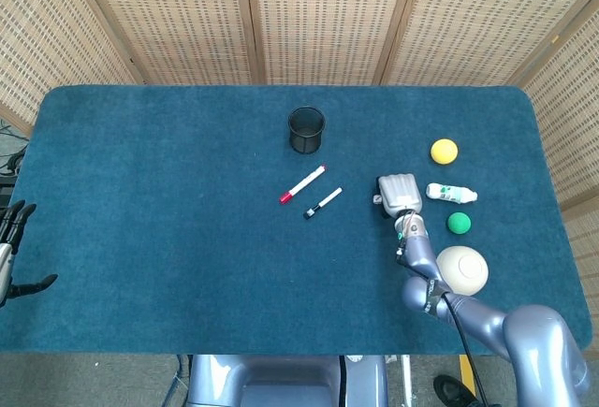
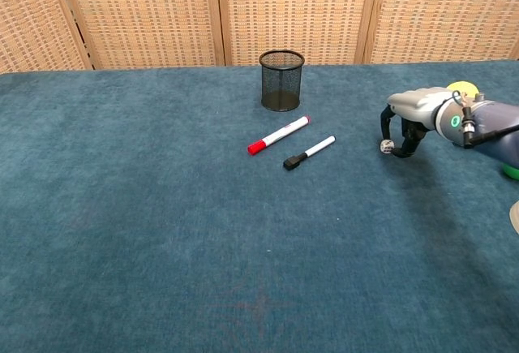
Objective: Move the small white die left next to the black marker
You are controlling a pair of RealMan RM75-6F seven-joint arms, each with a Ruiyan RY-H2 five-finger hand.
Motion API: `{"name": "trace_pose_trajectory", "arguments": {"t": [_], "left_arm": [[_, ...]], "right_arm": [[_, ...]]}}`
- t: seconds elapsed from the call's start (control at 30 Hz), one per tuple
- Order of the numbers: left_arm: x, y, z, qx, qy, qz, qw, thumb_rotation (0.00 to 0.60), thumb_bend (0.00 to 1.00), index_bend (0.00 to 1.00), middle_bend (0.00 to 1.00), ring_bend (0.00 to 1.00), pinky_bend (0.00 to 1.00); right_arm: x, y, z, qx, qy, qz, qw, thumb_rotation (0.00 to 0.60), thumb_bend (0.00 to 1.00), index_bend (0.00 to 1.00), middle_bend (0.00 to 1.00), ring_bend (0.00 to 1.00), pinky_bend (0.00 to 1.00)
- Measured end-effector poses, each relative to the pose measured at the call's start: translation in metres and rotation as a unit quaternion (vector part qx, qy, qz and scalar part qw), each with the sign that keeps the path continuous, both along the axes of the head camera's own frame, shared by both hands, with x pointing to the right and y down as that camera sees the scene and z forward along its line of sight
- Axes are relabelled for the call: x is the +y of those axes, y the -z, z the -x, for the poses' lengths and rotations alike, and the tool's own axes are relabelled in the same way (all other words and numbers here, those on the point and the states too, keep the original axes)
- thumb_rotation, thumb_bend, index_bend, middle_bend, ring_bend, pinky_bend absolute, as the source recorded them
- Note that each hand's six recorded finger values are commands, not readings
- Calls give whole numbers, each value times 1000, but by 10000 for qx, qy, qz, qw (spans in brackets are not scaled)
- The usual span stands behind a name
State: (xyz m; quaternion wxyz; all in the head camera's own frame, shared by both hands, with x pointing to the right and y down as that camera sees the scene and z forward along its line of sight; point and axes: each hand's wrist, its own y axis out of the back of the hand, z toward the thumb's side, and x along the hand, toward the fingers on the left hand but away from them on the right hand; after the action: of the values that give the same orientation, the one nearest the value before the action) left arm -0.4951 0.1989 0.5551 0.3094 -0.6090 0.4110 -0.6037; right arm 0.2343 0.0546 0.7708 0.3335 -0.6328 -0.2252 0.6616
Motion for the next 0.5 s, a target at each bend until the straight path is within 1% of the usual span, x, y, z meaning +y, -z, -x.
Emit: {"name": "trace_pose_trajectory", "arguments": {"t": [0.1, 0.3, 0.5], "left_arm": [[0, 0, 0, 3, 6, 0, 10000, 600, 0, 0, 0, 0, 0], [0, 1, 0, 16, -4, -6, 10000, 600, 0, 0, 0, 0, 0], [-1, 2, 0, 37, 16, -17, 10000, 600, 0, 0, 0, 0, 0]], "right_arm": [[0, -2, 2, 1, 7, -12, 10000, 600, 440, 483, 933, 1000, 1000], [1, -4, 2, 14, 2, -19, 10000, 600, 440, 562, 935, 1000, 1000], [-1, -2, 3, 16, 15, -120, 9999, 600, 440, 626, 938, 1000, 1000]]}}
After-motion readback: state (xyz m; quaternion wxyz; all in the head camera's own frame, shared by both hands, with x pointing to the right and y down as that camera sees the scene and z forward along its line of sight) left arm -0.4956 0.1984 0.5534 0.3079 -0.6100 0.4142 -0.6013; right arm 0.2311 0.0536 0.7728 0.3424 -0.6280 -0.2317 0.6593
